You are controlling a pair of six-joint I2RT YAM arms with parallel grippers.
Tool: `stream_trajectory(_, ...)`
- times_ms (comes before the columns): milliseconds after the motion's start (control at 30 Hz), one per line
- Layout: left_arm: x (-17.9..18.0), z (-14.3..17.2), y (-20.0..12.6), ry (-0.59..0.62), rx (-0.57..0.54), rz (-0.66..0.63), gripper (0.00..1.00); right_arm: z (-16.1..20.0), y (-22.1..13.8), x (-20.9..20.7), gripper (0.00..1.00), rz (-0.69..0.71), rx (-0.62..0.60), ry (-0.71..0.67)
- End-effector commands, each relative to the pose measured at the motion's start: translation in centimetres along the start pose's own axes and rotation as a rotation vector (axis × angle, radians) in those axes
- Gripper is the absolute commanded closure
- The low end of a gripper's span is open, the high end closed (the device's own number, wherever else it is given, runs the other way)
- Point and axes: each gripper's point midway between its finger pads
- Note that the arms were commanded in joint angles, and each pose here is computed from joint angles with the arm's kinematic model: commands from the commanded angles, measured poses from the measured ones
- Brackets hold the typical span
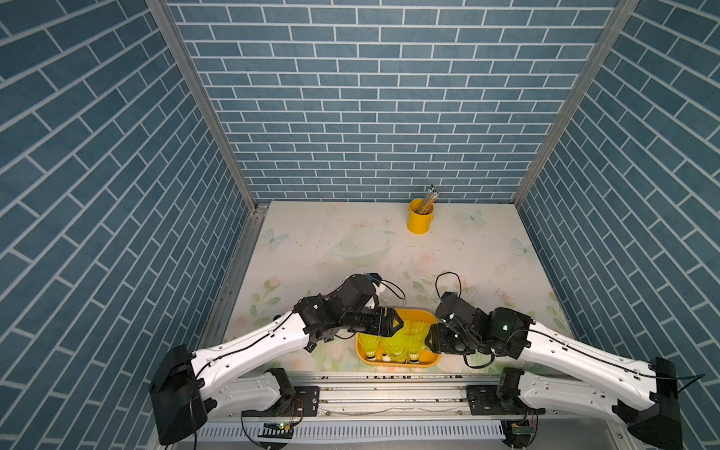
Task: Put the shuttlecocks into the storage box
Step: Place the shuttlecock in the storage box, then reset both arms
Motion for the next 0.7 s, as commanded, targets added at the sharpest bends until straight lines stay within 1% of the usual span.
stream_trajectory(0, 0.7, -2.0, -1.6, -0.019, -0.063, -0.029, 0.13, -2.8, -1.7, 0.2, 0.38, 0.036, -0.078, -0.049)
stream_trajectory(33, 1.1, -2.5, -1.9, -0.028, -0.078, -0.032, 0.13, -3.6, -2.0, 0.5, 0.36, 0.031, -0.091, -0.054)
stream_trajectory(133, 2.8, -4.7, -3.1, -0.052, -0.136, -0.057, 0.09, -7.3, -3.0, 1.0, 0.26, 0.033, -0.151, -0.069)
stream_trajectory(167, 3.4, -5.5, -3.4, -0.063, -0.157, -0.064, 0.02, -8.5, -3.4, 1.2, 0.23, 0.039, -0.173, -0.076)
stream_trajectory(267, 6.7, -7.9, -4.8, -0.12, -0.236, -0.091, 0.0, -13.1, -4.3, 1.4, 0.11, 0.052, -0.248, -0.076)
stream_trajectory(300, 7.9, -8.7, -5.4, -0.139, -0.268, -0.101, 0.01, -14.9, -4.8, 1.3, 0.0, 0.049, -0.283, -0.067)
stream_trajectory(367, 10.5, -10.3, -6.7, -0.171, -0.336, -0.139, 0.01, -18.7, -5.8, 0.6, 0.0, 0.038, -0.359, -0.031)
stream_trajectory(467, 14.2, -12.7, -9.0, -0.208, -0.457, -0.2, 0.01, -24.1, -7.1, -1.7, 0.0, 0.016, -0.487, 0.035)
stream_trajectory(500, 15.7, -13.5, -9.8, -0.222, -0.501, -0.239, 0.0, -25.9, -7.7, -2.4, 0.0, 0.005, -0.543, 0.051)
stream_trajectory(567, 18.8, -14.5, -11.5, -0.223, -0.569, -0.357, 0.0, -28.5, -8.7, -3.7, 0.0, 0.008, -0.659, 0.071)
stream_trajectory(633, 21.6, -15.1, -13.1, -0.175, -0.607, -0.531, 0.01, -30.4, -10.5, -4.7, 0.0, 0.038, -0.816, 0.074)
stream_trajectory(667, 22.9, -15.4, -14.1, -0.144, -0.62, -0.631, 0.0, -31.0, -11.7, -5.1, 0.0, 0.05, -0.915, 0.067)
Point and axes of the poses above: each gripper's point midway between its finger pads, its own y axis out along the fingers, its own x axis along the line the jaws close on, z = x × y, and after that the axes turned 13 degrees about y, right-handed
